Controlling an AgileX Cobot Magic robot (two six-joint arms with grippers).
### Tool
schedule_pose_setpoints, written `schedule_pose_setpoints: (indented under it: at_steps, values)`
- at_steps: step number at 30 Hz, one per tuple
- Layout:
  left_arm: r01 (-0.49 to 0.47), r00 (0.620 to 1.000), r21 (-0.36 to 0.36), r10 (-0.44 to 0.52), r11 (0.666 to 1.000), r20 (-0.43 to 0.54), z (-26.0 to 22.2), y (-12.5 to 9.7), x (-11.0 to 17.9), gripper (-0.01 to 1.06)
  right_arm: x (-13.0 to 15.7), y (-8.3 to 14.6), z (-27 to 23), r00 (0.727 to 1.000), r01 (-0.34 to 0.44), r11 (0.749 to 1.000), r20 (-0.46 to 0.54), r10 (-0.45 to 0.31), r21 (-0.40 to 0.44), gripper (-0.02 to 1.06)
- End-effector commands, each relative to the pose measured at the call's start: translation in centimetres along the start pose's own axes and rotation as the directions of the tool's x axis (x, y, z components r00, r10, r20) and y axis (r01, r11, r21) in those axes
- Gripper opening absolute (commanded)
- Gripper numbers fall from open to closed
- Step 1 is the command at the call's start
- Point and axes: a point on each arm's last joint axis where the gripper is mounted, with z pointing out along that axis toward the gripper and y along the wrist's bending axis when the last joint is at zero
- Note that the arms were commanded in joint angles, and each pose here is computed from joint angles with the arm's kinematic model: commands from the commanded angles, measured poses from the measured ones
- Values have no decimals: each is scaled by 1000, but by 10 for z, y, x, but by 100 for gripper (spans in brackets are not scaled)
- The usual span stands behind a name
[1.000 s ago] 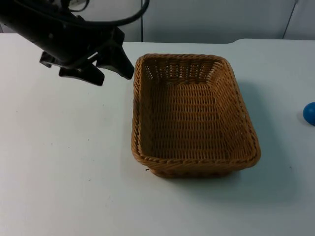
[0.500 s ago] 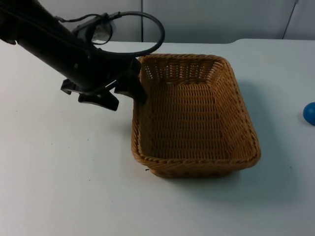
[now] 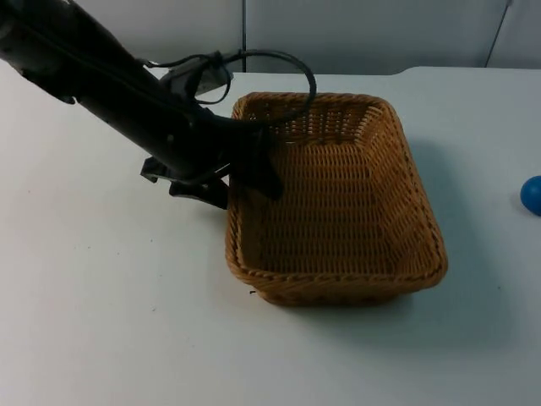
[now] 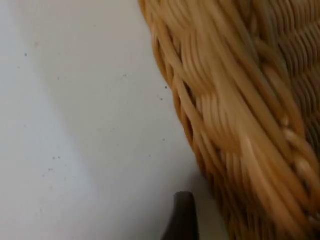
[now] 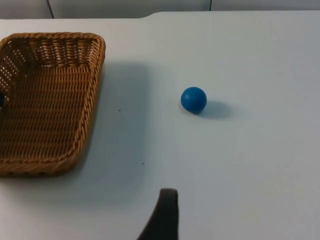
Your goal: Pick up the basket with the left hand and place the ball into the basket with the right hand.
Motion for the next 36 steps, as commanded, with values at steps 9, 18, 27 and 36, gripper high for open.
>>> schedule_pose_setpoints:
  at_steps: [9,18,27,36]
  values:
    - [24,999,-5,-24,1000,21,5,-3,-3,14,0,-1,1,1000,1,1000,10,-1,12,78]
    - [97,994,4,-97,995,54,5,-3,-6,0,0,-1,1,1000,1,1000,10,-1,12,78]
    - [260,962,-1,-259,966,81,4,-1,-8,0,0,-1,1,1000,1,1000,10,-1,12,78]
    - [291,946,3,-288,957,149,-20,-13,-21,0,0,-1,1,1000,1,1000,10,-1,12,78]
